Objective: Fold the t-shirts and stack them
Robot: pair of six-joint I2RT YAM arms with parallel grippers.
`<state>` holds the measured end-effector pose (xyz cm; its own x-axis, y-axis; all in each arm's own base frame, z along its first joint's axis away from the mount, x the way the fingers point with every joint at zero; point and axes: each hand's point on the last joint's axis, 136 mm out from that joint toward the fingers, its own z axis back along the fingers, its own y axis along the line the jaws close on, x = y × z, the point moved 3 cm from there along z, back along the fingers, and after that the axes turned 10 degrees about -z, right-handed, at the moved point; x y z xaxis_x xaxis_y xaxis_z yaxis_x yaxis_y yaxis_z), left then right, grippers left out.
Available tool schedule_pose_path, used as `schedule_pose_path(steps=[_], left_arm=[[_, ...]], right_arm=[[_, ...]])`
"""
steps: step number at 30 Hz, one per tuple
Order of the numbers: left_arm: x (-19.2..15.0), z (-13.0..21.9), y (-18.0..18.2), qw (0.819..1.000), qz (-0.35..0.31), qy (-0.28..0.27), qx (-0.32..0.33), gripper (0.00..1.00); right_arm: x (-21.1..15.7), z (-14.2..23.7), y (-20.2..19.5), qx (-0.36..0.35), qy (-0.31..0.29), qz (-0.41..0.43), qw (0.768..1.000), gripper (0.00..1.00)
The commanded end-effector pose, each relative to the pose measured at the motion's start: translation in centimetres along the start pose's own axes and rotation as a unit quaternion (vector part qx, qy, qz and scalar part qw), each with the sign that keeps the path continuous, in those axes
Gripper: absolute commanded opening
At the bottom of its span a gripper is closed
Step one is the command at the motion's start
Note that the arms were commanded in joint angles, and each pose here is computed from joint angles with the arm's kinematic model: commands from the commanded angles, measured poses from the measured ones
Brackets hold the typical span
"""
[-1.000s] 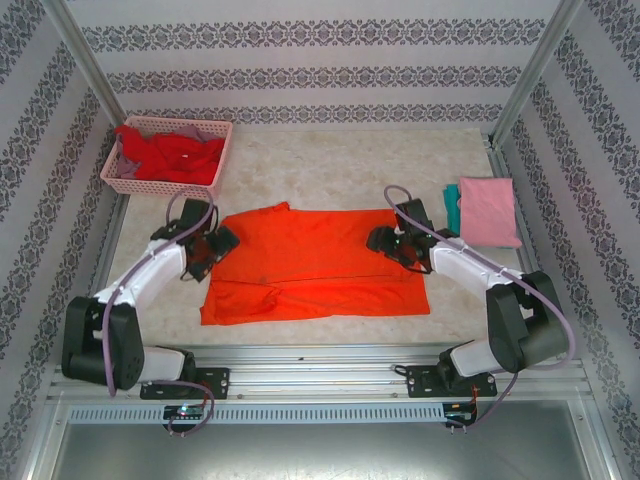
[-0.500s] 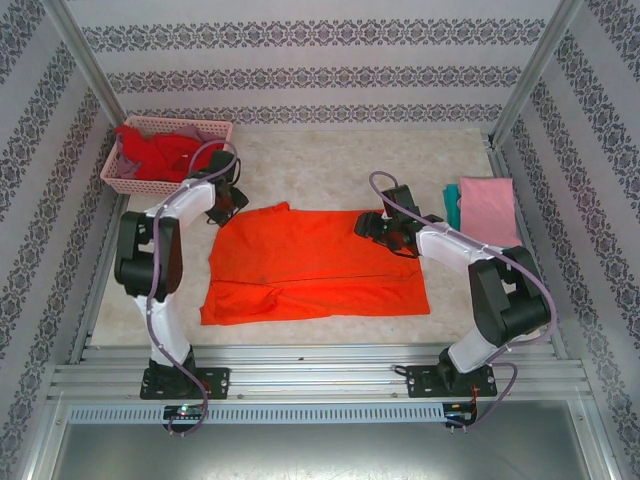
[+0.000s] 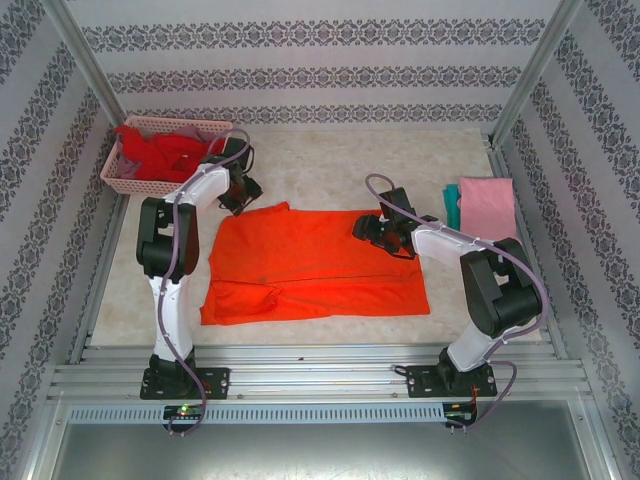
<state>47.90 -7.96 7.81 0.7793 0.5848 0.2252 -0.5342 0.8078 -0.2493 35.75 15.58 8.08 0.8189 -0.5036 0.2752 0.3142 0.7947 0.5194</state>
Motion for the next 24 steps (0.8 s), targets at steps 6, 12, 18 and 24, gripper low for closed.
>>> schedule_pose_path(steps=[6, 12, 18, 24], left_arm=[[-2.2, -0.8, 2.0, 0.999, 0.006, 0.031, 0.041, 0.51], [-3.0, -1.2, 2.8, 0.998, 0.008, 0.030, 0.048, 0.45], [-3.2, -2.0, 3.1, 0.998, 0.009, 0.037, 0.052, 0.23], [-2.3, -1.3, 2.3, 0.999, 0.005, 0.026, 0.041, 0.00]], right_arm=[[-0.7, -0.7, 0.1, 0.004, 0.013, 0.002, 1.000, 0.63], [-0.8, -0.9, -0.2, 0.002, 0.013, -0.003, 1.000, 0.63], [-0.7, -0.8, 0.0, 0.005, 0.013, -0.004, 1.000, 0.63], [-0.5, -0.5, 0.1, 0.006, 0.010, -0.002, 1.000, 0.63]])
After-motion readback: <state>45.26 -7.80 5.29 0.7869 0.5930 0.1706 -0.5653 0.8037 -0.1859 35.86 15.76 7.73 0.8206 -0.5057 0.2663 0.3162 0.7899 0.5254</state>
